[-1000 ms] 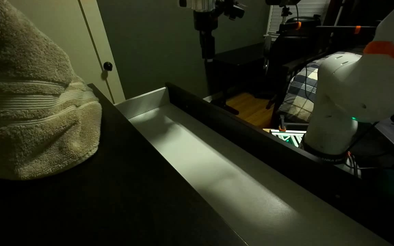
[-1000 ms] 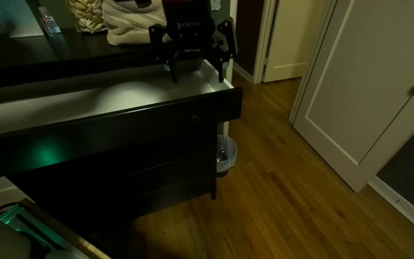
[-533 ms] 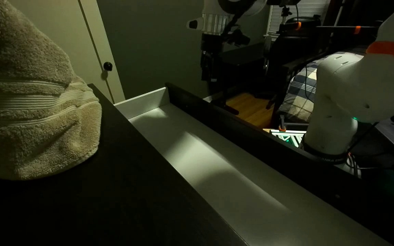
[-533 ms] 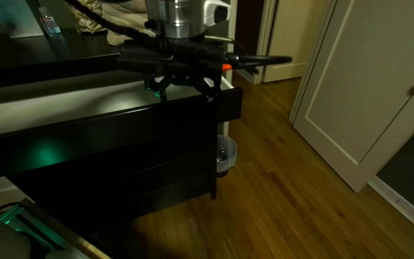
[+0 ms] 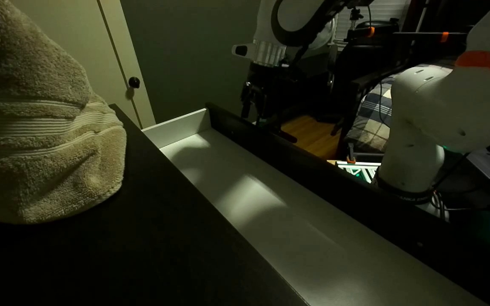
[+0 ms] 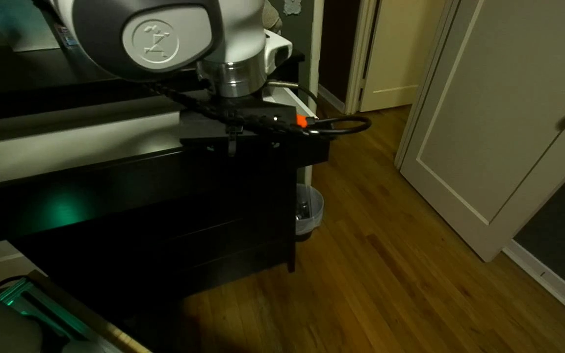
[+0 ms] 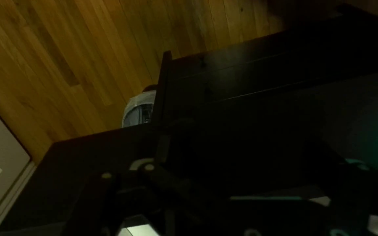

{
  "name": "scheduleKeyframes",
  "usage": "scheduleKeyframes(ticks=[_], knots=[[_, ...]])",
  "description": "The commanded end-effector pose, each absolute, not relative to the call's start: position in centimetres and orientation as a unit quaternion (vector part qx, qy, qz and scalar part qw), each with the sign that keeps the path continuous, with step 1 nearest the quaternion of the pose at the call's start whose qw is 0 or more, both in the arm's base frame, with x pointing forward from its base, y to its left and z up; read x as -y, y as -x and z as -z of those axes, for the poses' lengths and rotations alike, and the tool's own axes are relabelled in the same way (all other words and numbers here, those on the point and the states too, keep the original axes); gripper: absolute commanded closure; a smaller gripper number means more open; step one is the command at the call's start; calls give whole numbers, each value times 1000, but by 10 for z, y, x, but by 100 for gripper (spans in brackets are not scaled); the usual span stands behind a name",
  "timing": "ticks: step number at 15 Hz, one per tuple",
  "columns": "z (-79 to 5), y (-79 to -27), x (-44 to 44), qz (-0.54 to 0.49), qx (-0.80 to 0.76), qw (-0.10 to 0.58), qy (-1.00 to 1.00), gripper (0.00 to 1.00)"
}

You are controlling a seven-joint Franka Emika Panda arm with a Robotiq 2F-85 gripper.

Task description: Close the top drawer

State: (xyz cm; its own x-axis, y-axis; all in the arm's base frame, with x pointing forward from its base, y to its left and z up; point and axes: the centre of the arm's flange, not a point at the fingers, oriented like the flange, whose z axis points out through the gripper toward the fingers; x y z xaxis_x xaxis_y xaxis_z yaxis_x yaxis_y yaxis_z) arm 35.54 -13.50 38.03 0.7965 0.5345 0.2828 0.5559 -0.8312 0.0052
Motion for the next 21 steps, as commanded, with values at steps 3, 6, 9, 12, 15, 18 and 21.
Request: scheduleKeyframes(ticks=[3, 6, 9, 12, 15, 18, 21], knots=[[-358, -373, 117, 171, 349, 70, 919, 0], [-354, -379, 103, 187, 364, 97, 907, 0], [-353, -388, 86, 202, 381, 117, 895, 0], [-362, -380, 81, 200, 382, 117, 895, 0], [-363, -382, 78, 199, 385, 115, 894, 0], [-363, -381, 80, 200, 382, 115, 895, 0], [-363, -381, 80, 199, 383, 115, 895, 0]])
